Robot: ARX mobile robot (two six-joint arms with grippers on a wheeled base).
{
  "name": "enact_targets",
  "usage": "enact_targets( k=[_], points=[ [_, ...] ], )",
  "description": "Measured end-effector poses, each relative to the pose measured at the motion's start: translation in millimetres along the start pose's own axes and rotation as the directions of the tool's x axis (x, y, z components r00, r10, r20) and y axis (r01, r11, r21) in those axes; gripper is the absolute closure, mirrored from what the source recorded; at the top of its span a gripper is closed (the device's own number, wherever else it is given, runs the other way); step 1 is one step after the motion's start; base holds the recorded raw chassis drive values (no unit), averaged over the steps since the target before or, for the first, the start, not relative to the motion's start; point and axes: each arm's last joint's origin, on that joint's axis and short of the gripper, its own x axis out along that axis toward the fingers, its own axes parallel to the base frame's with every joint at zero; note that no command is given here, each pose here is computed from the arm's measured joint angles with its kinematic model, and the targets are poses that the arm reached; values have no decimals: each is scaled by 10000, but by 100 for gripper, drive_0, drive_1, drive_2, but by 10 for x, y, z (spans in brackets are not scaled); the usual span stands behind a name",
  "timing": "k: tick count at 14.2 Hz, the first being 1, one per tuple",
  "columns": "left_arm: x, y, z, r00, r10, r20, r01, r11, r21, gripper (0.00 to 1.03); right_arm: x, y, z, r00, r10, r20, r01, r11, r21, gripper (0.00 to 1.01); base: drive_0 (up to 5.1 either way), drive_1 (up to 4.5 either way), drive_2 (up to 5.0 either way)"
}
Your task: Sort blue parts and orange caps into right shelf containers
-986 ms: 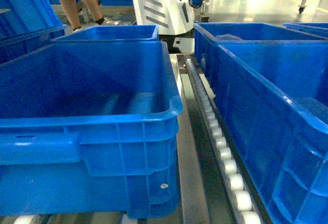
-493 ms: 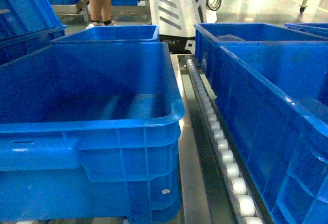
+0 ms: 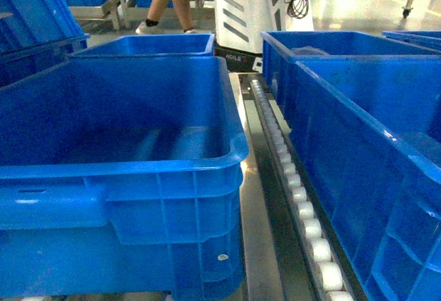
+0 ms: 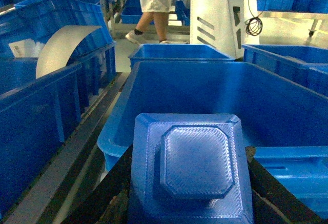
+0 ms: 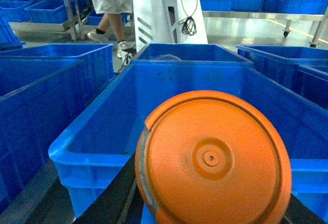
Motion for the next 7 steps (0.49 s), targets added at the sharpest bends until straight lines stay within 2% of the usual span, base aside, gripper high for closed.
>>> enact_targets(
  k=[7],
  points=[
    [0, 0, 0, 10000, 0, 0, 0, 10000, 0, 60, 0, 0, 0, 10000, 0, 0, 0, 10000, 0, 58, 0, 0, 0]
  ],
)
